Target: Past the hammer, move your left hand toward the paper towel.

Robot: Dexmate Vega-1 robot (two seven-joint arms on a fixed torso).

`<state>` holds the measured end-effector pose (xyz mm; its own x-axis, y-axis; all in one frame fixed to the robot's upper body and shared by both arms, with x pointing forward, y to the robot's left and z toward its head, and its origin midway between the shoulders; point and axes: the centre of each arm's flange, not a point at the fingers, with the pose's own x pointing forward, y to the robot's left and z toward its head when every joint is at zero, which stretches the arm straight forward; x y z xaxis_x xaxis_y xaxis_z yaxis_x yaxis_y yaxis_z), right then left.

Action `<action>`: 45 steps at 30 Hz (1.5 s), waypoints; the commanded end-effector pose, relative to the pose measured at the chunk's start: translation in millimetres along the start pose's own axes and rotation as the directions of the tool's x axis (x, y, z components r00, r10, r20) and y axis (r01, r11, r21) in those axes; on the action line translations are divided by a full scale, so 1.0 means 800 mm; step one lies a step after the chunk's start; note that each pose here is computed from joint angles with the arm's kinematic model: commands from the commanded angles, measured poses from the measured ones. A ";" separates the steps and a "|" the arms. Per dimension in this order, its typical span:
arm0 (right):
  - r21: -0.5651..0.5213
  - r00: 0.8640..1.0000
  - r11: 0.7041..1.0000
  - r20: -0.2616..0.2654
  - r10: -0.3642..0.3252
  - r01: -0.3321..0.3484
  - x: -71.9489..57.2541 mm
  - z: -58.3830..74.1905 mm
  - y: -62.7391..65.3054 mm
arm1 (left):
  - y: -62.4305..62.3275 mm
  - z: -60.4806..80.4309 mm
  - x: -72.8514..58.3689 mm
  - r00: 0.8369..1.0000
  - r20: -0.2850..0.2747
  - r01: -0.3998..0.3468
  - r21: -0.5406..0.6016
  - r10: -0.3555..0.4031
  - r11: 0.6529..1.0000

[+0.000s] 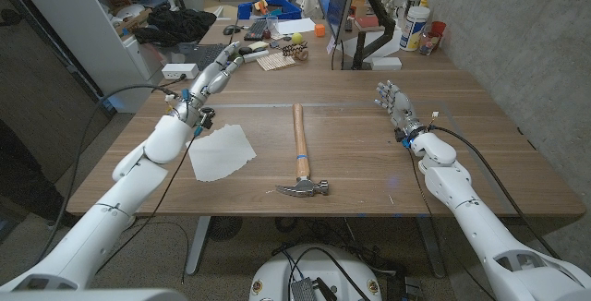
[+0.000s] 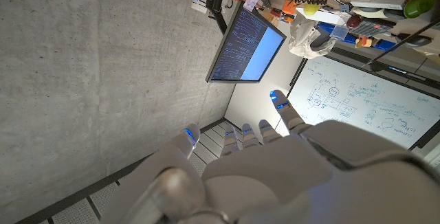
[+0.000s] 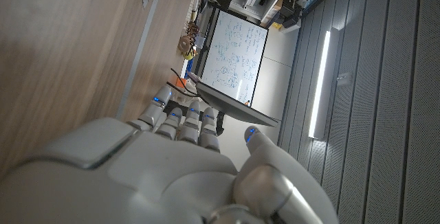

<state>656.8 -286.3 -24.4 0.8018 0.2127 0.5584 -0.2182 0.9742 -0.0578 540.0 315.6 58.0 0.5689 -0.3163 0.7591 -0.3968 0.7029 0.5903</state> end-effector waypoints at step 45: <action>-0.042 0.999 0.998 -0.019 0.049 -0.050 0.014 -0.002 0.019 | 0.042 0.043 -0.042 0.987 -0.007 0.143 0.475 -0.159 0.868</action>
<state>663.4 -269.5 -21.1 0.8020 0.2515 0.5418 -0.2334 0.9669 -0.1034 492.8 325.8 63.5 0.6043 -0.3896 0.6950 -0.6059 0.3417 0.7184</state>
